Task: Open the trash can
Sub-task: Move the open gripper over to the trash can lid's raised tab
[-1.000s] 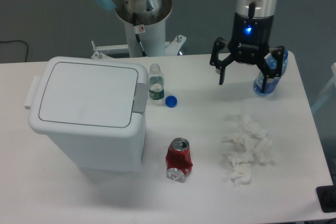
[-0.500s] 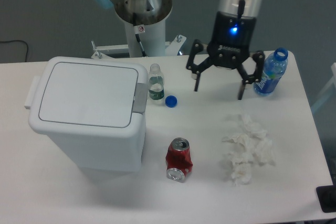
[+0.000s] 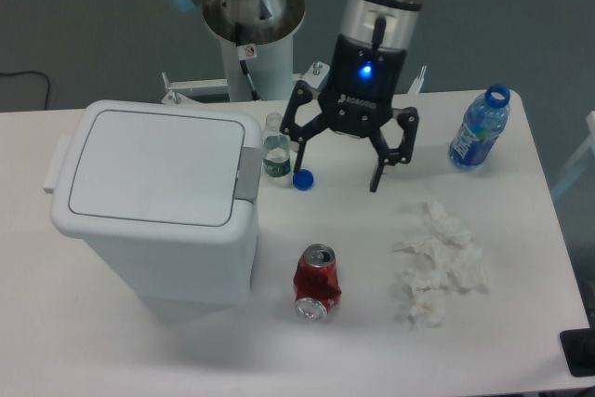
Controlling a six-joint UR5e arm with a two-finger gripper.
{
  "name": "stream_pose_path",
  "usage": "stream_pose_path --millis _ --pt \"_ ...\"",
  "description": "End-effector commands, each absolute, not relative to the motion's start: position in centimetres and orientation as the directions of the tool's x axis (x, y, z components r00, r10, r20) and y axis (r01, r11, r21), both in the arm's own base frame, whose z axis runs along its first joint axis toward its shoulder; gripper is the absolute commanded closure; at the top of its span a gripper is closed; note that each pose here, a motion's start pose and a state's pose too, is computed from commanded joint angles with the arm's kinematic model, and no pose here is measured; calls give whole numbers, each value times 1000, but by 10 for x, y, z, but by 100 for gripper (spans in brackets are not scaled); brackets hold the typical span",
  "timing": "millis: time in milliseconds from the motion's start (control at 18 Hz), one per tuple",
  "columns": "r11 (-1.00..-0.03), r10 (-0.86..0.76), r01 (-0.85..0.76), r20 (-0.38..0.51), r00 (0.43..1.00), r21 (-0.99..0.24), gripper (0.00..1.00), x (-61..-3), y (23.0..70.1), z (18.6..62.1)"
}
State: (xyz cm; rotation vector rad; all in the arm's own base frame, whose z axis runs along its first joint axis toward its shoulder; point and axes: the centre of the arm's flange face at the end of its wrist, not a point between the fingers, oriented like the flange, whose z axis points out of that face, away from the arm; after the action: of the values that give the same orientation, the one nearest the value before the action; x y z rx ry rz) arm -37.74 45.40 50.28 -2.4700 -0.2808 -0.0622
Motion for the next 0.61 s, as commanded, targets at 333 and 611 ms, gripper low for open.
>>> stream_pose_path --millis 333,611 --pt "-777 207 258 155 966 -574 0 -369 452 485" --pt "-786 194 254 165 967 -564 0 -359 457 478"
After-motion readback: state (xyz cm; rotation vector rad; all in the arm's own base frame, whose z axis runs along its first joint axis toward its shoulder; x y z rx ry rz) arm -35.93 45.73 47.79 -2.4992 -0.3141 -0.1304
